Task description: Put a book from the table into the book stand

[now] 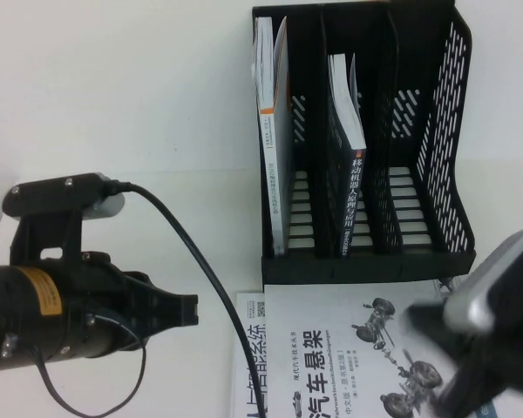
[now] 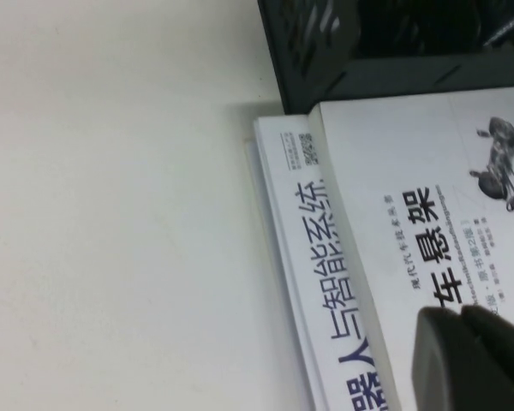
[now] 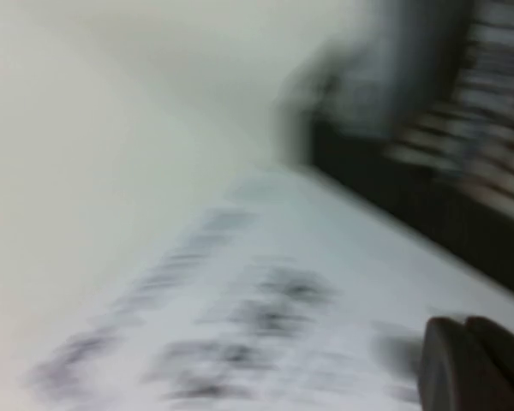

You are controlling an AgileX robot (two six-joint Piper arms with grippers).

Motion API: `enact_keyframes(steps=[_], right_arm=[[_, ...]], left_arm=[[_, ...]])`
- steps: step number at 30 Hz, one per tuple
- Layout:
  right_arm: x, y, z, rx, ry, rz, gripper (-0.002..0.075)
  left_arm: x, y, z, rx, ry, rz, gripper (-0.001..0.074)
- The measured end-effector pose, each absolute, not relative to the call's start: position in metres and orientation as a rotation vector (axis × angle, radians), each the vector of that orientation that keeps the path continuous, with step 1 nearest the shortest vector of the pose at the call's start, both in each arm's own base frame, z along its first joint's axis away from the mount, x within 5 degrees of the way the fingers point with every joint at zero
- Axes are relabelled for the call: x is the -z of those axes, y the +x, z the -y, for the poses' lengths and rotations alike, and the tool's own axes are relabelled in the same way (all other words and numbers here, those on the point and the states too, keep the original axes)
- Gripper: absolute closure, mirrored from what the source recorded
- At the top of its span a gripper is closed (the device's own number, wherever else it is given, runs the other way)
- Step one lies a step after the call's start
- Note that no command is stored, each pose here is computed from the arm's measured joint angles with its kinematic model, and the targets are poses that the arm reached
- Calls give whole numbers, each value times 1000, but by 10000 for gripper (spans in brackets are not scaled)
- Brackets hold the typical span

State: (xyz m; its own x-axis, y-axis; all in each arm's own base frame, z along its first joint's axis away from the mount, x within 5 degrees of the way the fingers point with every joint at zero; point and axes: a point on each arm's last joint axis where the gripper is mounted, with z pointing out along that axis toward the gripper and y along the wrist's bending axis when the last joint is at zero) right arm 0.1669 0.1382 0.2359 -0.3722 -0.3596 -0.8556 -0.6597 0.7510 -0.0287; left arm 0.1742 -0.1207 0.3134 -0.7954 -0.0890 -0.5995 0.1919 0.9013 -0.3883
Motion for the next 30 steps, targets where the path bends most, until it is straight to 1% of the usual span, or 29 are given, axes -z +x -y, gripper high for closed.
enact_keyframes(steps=[3, 5, 6, 7, 8, 9, 10, 12, 14, 15, 17, 18, 20, 24, 27, 30], right_arm=[[-239, 150, -155, -629, -994, -1879, 728], [-241, 135, -164, -808, -1162, -1858, 728], [-239, 127, -165, -875, -1254, -1902, 728], [-237, 121, -164, -903, -1349, -1976, 728], [-234, 116, -160, -885, -1432, -2079, 728], [-232, 115, -156, -834, -1484, -2174, 728], [-228, 115, -148, -728, -1512, -2310, 728], [-224, 121, -131, -463, -1449, -2537, 728], [-222, 131, -114, -157, -1263, -2687, 728], [-223, 136, -107, -27, -1143, -2721, 728], [-226, 145, -95, 172, -887, -2743, 728], [-228, 148, -92, 224, -787, -2733, 728], [-236, 154, -83, 306, -572, -2669, 728], [-257, 152, -63, 356, -346, -2455, 728], [-268, 137, -45, 327, -274, -2321, 728], [-270, 116, -29, 223, -229, -2221, 728]], left_arm=[[-313, 174, 122, 589, 72, -2429, 737], [-312, 174, 121, 589, 72, -2430, 737], [-312, 174, 122, 591, 71, -2431, 737], [-312, 174, 122, 591, 71, -2432, 737], [-312, 174, 122, 595, 68, -2433, 737], [-312, 174, 122, 597, 67, -2434, 737], [-312, 174, 122, 597, 67, -2434, 737], [-312, 174, 122, 597, 67, -2434, 737], [-312, 174, 122, 597, 67, -2434, 737], [-312, 174, 122, 597, 67, -2434, 737], [-312, 174, 121, 585, 74, -2431, 737], [-313, 174, 121, 579, 79, -2425, 737], [-314, 176, 121, 573, 90, -2392, 737], [-316, 177, 117, 618, 53, -2238, 737], [-315, 172, 112, 656, 36, -2110, 737], [-307, 168, 107, 628, 73, -2076, 737]])
